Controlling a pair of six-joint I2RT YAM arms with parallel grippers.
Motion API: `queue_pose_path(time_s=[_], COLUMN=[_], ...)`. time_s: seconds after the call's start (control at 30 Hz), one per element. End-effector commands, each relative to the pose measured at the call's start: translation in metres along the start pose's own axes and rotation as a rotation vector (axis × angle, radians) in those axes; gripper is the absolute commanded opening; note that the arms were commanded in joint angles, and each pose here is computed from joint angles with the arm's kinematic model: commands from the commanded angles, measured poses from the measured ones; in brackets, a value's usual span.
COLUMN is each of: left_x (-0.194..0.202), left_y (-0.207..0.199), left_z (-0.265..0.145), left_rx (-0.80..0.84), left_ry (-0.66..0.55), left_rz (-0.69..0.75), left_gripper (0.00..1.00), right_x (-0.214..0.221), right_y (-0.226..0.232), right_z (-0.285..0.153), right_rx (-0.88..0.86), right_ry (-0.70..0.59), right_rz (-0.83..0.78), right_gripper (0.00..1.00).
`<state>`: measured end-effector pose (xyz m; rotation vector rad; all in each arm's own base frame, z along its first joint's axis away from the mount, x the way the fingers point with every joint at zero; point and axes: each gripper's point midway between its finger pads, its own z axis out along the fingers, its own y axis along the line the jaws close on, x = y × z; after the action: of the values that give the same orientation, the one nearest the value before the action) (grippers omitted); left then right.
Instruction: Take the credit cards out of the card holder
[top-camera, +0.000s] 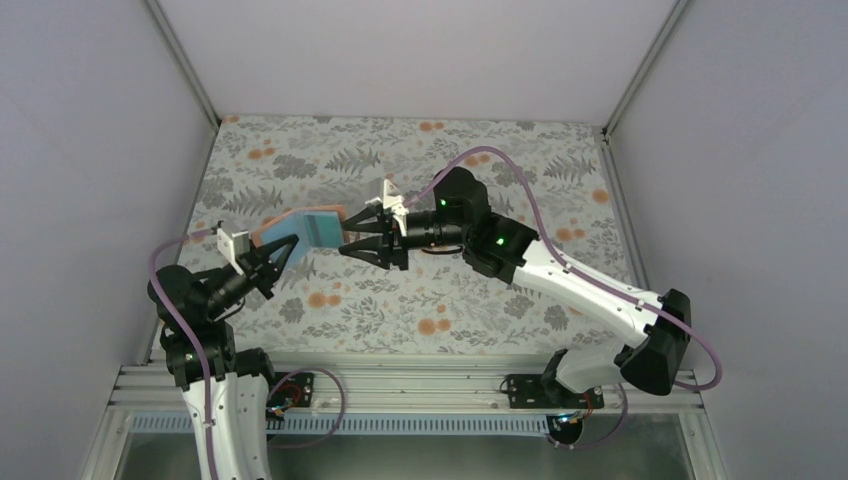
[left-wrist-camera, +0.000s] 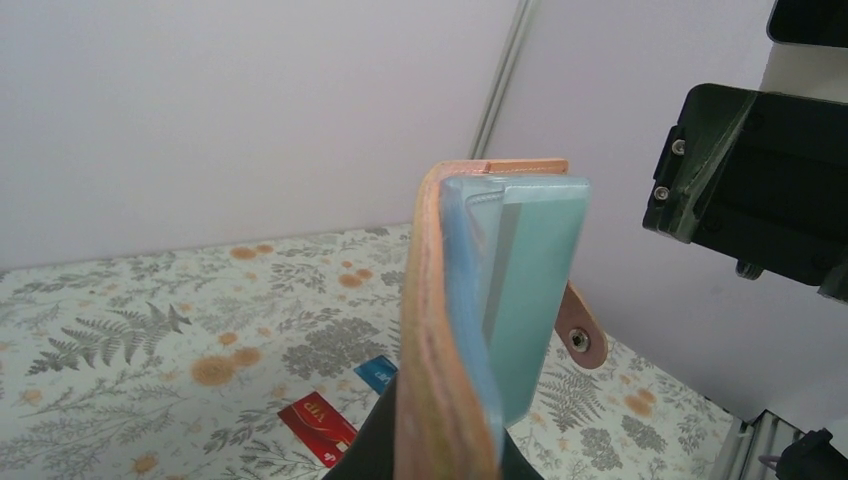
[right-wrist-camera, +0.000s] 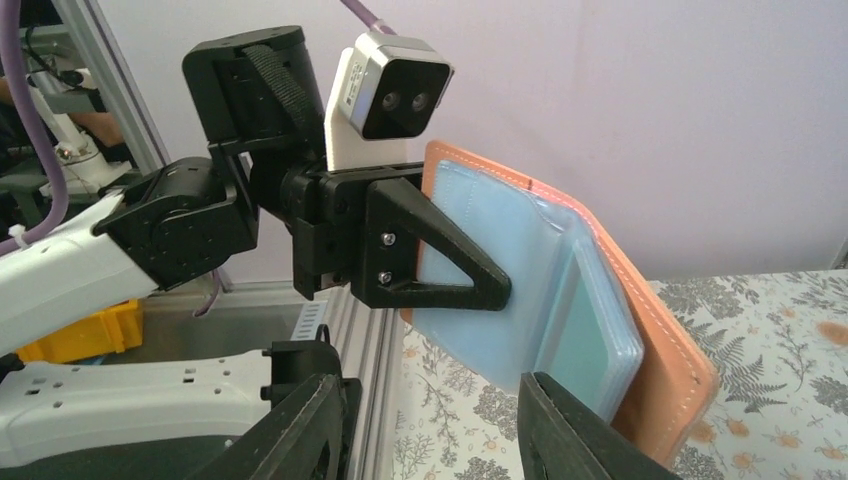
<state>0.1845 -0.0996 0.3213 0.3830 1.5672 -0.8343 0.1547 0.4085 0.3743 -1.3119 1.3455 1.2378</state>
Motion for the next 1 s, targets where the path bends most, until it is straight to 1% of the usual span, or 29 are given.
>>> queue_pose_path(time_s=[0.0, 0.13, 0.63, 0.97], left_x=[-0.013, -0.016, -0.019, -0.017], left_y=[-0.005, -0.007, -0.011, -0.010], left_z=[-0.003, -0.004, -0.005, -0.005], left_rx=[-0.012, -0.018, -0.010, -0.010], left_ry=[-0.039, -0.049, -0.054, -0.050], left_rz=[0.007, 0.021, 0.026, 0.023], left_gripper=[0.02, 0.02, 0.02, 0.02], right_x=[-0.010, -0.003, 0.001, 0.003], right_y=[-0.005, 0.004, -0.022, -0.029], right_z=[-0.004, -0.005, 0.007, 0.019], right_rx=[0.035, -0.013, 0.082, 0.072], right_ry=[-0.045, -0.045, -0.030, -0.011], right_rz=[0.012, 0.003, 0.001, 0.005], right_gripper=[0.47, 0.48, 0.48, 0.47])
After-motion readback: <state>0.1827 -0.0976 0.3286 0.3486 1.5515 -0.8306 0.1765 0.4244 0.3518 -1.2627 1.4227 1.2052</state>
